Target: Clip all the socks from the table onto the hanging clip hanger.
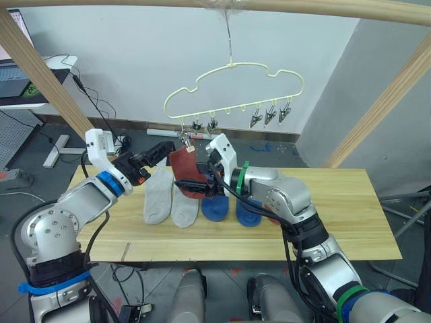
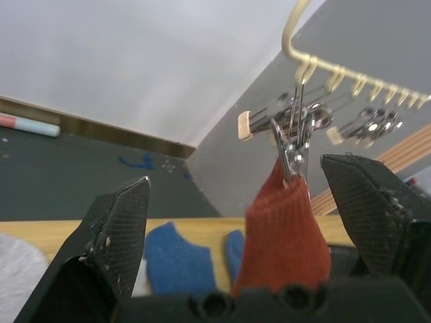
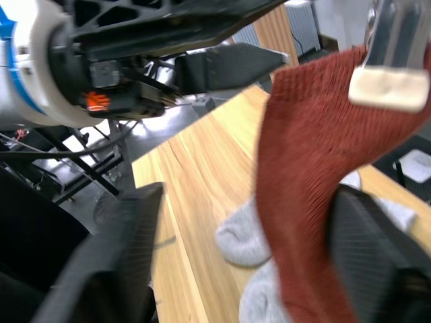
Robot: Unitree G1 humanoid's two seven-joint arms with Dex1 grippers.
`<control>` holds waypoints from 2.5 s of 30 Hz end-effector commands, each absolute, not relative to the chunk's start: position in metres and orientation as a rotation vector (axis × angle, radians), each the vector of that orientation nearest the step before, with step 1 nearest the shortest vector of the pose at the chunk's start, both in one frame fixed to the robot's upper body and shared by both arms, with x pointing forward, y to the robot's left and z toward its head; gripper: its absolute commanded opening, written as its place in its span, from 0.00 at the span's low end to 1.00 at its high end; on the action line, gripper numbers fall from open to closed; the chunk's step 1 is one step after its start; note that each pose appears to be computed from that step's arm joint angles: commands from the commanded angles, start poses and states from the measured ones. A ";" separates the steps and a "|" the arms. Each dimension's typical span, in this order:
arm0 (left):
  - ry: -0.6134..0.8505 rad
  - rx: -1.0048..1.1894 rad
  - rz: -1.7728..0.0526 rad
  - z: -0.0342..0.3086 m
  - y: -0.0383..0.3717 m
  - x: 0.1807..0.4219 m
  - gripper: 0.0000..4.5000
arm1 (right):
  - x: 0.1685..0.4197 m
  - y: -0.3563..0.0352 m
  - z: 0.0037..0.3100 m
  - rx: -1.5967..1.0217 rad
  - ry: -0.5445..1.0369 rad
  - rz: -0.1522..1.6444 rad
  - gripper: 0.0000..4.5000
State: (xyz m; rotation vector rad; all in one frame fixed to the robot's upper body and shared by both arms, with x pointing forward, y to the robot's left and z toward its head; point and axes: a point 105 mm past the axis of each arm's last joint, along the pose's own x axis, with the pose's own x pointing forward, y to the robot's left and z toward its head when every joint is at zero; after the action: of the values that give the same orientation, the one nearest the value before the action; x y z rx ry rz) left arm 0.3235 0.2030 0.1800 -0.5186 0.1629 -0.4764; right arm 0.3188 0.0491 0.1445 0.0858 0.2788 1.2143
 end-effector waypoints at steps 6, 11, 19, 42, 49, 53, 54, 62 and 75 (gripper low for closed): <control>0.123 -0.437 -0.564 0.184 0.175 0.313 1.00 | 0.315 0.014 0.131 0.074 0.287 1.133 0.99; 0.099 -0.357 -0.565 0.185 0.171 0.315 1.00 | 0.316 -0.006 0.131 0.057 0.277 1.066 0.99; -0.069 -0.064 -0.497 0.194 0.154 0.337 1.00 | 0.299 -0.040 0.171 0.049 0.130 1.105 0.99; -0.294 0.023 -0.358 0.198 0.138 0.394 0.57 | 0.290 -0.044 0.234 0.110 -0.056 1.147 1.00; -0.314 0.006 -0.340 0.199 0.140 0.404 0.57 | 0.287 -0.043 0.241 0.121 -0.064 1.154 1.00; -0.322 0.000 -0.351 0.201 0.136 0.408 0.57 | 0.285 -0.044 0.242 0.123 -0.067 1.153 1.00; -0.324 -0.003 -0.351 0.201 0.136 0.409 0.57 | 0.285 -0.045 0.242 0.123 -0.067 1.152 1.00; -0.340 -0.019 -0.331 0.205 0.137 0.414 0.54 | 0.285 -0.047 0.243 0.125 -0.071 1.141 1.00; -0.349 -0.002 -0.305 0.208 0.144 0.417 0.47 | 0.287 -0.048 0.244 0.137 -0.078 1.116 1.00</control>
State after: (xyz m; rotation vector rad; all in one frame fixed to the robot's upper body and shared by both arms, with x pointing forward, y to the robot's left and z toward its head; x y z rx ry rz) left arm 0.4184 0.1409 0.1942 -0.0159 -0.2939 -0.3171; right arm 0.2945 -0.0463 0.2302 0.1445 -0.0083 1.1039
